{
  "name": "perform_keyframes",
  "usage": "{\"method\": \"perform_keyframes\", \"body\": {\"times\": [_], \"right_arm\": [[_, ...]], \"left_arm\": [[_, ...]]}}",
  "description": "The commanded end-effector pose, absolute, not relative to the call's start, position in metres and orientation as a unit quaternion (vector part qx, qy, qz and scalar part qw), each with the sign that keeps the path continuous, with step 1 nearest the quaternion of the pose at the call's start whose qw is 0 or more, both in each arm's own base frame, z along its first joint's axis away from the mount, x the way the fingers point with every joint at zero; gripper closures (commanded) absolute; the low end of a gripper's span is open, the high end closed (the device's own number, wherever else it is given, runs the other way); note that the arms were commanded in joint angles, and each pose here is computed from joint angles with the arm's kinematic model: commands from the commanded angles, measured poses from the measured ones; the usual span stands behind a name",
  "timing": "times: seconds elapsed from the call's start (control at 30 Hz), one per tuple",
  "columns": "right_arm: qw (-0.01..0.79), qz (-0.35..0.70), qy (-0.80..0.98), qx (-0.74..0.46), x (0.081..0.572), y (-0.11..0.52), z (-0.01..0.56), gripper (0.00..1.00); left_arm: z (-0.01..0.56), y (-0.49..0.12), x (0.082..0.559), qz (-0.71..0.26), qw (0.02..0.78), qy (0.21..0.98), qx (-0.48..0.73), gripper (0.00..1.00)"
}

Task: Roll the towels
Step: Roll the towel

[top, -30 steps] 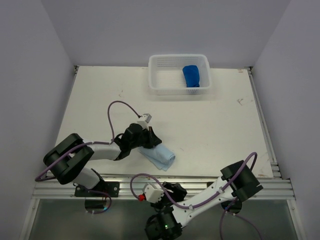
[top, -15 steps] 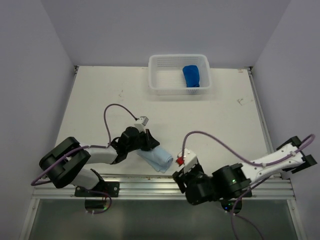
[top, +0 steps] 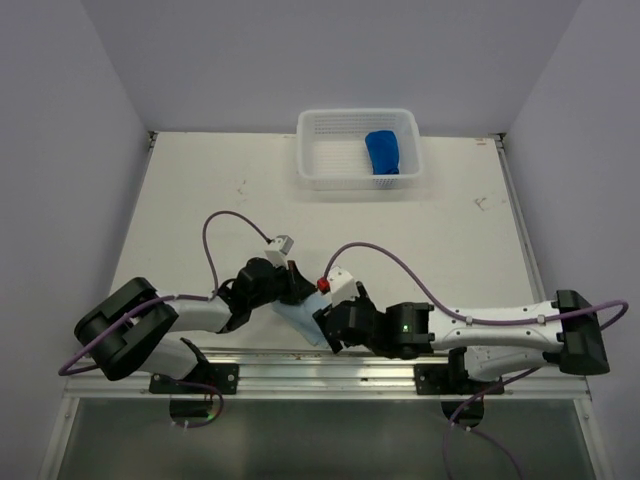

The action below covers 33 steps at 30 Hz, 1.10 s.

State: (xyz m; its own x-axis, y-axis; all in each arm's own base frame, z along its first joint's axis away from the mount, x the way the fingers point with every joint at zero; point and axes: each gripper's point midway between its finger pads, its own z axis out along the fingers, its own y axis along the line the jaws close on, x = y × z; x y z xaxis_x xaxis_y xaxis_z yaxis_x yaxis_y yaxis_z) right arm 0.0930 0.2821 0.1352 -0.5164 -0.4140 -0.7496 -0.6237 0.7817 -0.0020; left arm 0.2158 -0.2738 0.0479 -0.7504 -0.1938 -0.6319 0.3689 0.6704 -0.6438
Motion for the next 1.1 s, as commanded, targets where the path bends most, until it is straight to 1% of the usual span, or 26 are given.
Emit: {"method": "perform_keyframes", "body": {"times": [0.0, 0.1, 0.13, 0.2, 0.23, 0.37, 0.53, 0.67, 0.77, 0.8, 0.87, 0.9, 0.97, 1.0, 1.07], "right_arm": [[0.371, 0.194, 0.865, -0.277, 0.112, 0.293, 0.134, 0.26], [0.353, 0.21, 0.871, -0.269, 0.121, 0.292, 0.122, 0.25], [0.338, 0.217, 0.873, -0.277, 0.117, 0.294, 0.116, 0.25], [0.333, 0.233, 0.87, -0.279, 0.118, 0.299, 0.109, 0.25], [0.325, 0.263, 0.863, -0.284, 0.114, 0.311, 0.111, 0.25], [0.316, 0.295, 0.854, -0.289, 0.109, 0.322, 0.101, 0.25], [0.306, 0.236, 0.876, -0.289, 0.117, 0.313, 0.076, 0.25], [0.316, 0.193, 0.885, -0.283, 0.127, 0.304, 0.061, 0.3], [0.328, 0.177, 0.885, -0.28, 0.133, 0.3, 0.06, 0.41], [0.332, 0.174, 0.885, -0.277, 0.135, 0.299, 0.061, 0.51], [0.338, 0.173, 0.883, -0.275, 0.137, 0.299, 0.063, 0.6], [0.348, 0.17, 0.881, -0.273, 0.14, 0.299, 0.067, 0.72], [0.36, 0.158, 0.875, -0.282, 0.141, 0.3, 0.075, 0.82], [0.368, 0.147, 0.873, -0.285, 0.142, 0.299, 0.078, 0.9], [0.394, 0.12, 0.861, -0.299, 0.142, 0.302, 0.091, 0.97]], "left_arm": [[0.044, -0.271, 0.213, -0.396, 0.354, 0.845, 0.062, 0.93], [0.044, -0.27, 0.212, -0.396, 0.354, 0.845, 0.063, 0.93], [0.045, -0.27, 0.212, -0.396, 0.354, 0.845, 0.064, 0.93], [0.046, -0.27, 0.212, -0.397, 0.354, 0.844, 0.066, 0.93], [0.046, -0.271, 0.211, -0.397, 0.354, 0.844, 0.067, 0.93], [0.047, -0.27, 0.212, -0.399, 0.356, 0.843, 0.065, 0.93], [0.051, -0.269, 0.21, -0.402, 0.359, 0.84, 0.065, 0.93], [0.051, -0.267, 0.209, -0.399, 0.359, 0.841, 0.066, 0.93], [0.053, -0.265, 0.208, -0.398, 0.361, 0.841, 0.067, 0.93], [0.052, -0.265, 0.208, -0.397, 0.361, 0.841, 0.068, 0.93], [0.052, -0.265, 0.207, -0.397, 0.36, 0.842, 0.068, 0.93], [0.052, -0.265, 0.208, -0.396, 0.361, 0.842, 0.068, 0.93], [0.053, -0.265, 0.209, -0.396, 0.362, 0.841, 0.065, 0.93], [0.053, -0.266, 0.21, -0.395, 0.362, 0.842, 0.065, 0.93], [0.057, -0.268, 0.216, -0.39, 0.365, 0.843, 0.067, 0.93]]}}
